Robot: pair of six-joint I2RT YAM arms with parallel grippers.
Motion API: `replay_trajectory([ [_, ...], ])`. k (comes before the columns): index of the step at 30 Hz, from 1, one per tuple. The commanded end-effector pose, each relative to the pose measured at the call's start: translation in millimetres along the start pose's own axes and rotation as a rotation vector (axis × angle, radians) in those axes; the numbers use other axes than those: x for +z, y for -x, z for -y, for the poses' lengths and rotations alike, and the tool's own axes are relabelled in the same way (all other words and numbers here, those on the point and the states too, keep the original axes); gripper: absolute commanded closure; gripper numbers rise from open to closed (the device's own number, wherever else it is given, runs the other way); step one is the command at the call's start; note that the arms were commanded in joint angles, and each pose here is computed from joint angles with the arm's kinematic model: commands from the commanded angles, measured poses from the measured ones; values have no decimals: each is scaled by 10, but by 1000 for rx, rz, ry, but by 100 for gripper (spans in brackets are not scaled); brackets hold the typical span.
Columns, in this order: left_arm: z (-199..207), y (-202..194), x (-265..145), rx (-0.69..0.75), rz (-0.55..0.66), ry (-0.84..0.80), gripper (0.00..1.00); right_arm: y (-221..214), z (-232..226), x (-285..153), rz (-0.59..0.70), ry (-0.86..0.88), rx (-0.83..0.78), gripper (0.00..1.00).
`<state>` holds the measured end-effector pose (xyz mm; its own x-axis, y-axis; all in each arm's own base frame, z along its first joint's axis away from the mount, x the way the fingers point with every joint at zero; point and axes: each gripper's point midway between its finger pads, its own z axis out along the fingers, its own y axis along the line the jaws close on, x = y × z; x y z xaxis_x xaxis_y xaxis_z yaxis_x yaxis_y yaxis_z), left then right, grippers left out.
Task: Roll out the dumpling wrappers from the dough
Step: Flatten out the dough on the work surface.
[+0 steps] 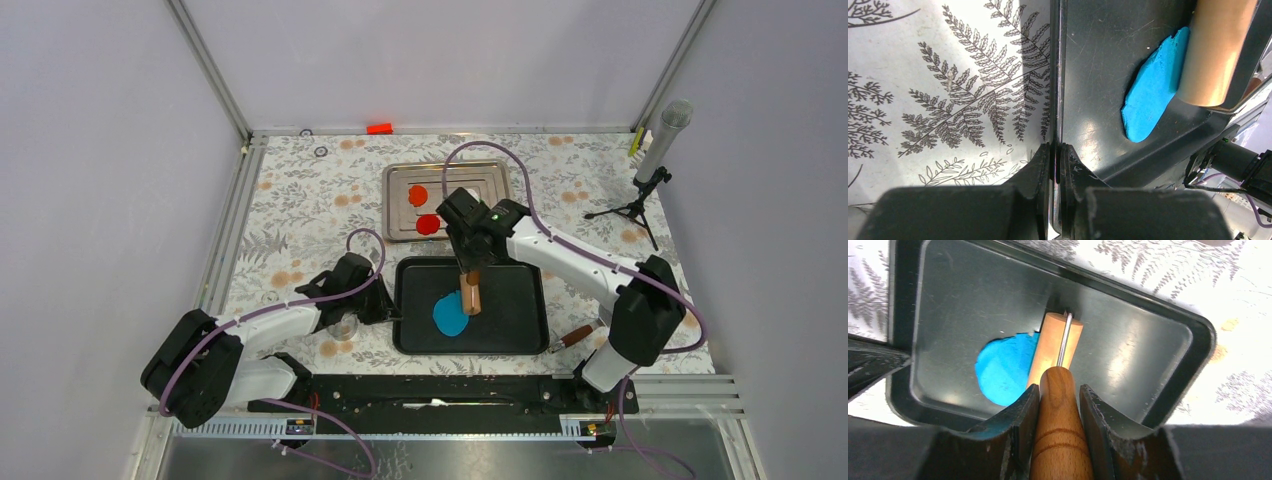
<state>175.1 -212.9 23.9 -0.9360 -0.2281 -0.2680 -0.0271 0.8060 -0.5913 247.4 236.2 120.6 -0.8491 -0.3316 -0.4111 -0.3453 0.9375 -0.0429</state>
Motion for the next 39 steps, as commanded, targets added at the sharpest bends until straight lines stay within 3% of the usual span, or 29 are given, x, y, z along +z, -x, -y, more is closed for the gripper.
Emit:
replay_trajectory([
  [1,-51,147,-48,13,52,55,100,-591,935,-190,-246,-353,-170,100],
  [8,-18,173,-42,16,52,51,100,-494,976,-375,-196,-345,-133,100],
  [17,15,196,-55,18,54,48,100,-145,423,-730,-28,-13,67,100],
  [23,25,195,-46,17,48,46,100,-74,158,-716,6,150,184,100],
  [30,39,202,-47,16,47,43,100,-164,-48,-562,60,306,422,100],
  [39,40,197,-35,15,42,43,100,-357,10,-463,117,334,736,100],
])
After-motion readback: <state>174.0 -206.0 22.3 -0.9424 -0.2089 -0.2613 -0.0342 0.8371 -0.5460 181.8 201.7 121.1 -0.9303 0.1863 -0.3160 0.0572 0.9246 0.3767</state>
